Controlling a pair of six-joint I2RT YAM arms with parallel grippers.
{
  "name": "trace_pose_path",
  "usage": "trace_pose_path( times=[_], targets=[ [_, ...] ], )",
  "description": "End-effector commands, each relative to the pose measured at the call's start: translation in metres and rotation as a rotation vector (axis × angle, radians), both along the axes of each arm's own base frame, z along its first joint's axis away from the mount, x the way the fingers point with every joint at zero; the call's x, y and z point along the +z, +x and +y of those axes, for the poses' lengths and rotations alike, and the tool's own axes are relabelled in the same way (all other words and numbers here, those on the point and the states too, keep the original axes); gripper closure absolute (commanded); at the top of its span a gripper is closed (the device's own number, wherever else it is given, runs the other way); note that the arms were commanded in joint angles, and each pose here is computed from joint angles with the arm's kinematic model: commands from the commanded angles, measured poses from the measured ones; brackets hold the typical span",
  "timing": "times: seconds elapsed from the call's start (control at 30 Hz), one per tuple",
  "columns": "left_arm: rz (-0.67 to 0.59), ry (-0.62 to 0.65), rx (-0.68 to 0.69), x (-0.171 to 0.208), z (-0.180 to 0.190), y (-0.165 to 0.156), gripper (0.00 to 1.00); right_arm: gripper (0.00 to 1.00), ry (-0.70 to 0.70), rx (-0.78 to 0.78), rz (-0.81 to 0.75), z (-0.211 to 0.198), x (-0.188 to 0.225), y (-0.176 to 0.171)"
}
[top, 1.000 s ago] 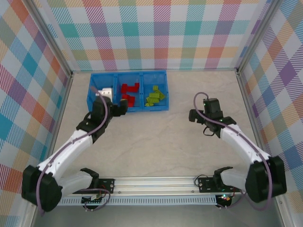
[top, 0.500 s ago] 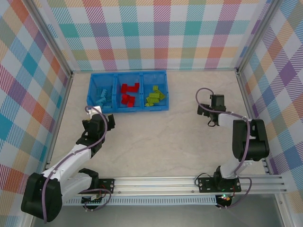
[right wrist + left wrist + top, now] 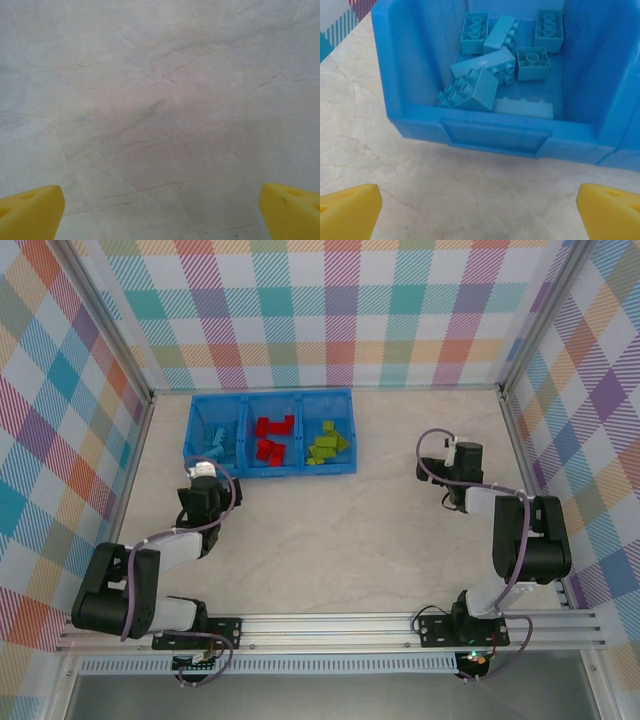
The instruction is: Sort the legos into containers by color
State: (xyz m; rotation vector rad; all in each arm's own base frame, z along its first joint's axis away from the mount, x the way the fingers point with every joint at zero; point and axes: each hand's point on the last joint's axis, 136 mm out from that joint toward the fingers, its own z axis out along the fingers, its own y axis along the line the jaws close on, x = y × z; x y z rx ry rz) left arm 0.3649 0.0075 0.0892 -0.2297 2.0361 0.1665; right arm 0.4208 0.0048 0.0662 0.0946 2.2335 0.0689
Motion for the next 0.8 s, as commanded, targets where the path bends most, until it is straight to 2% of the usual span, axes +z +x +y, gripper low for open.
trace_pose_path(
  times=[0.0,0.03,0.13,0.2,0.27,0.3,0.33,0.47,0.77],
  targets=[
    [-0.120,-0.049,-0.014,0.012,0.008,0.020,0.00,0.00,-0.094,-0.030,-0.093,0.000,0.019,0.004],
    [-0.116,-0.070,-0.007,0.003,0.012,0.025,0.00,0.00,-0.098,-0.029,-0.096,0.001,0.019,0.003],
    [-0.066,-0.074,-0.166,-0.010,-0.015,0.033,0.00,0.00,-0.092,-0.008,-0.110,0.004,0.020,0.002],
    [-0.070,-0.076,-0.170,-0.010,-0.015,0.033,0.00,0.00,-0.084,0.025,-0.166,0.009,0.025,-0.005],
    [-0.069,-0.074,-0.170,-0.010,-0.015,0.033,0.00,0.00,-0.059,0.004,-0.263,0.006,0.033,-0.016],
    [-0.069,-0.074,-0.169,-0.010,-0.015,0.033,0.00,0.00,-0.031,0.014,-0.295,0.004,0.024,-0.027],
    [-0.068,-0.073,-0.169,-0.011,-0.015,0.032,0.00,0.01,-0.031,0.009,-0.414,0.002,0.034,-0.030],
    [-0.069,-0.068,-0.168,-0.010,-0.015,0.033,0.00,0.00,-0.015,0.064,-0.312,0.010,0.026,-0.023],
    [-0.065,-0.064,-0.165,-0.011,-0.016,0.033,0.00,0.00,-0.028,0.061,-0.329,0.011,0.028,-0.023]
  ],
)
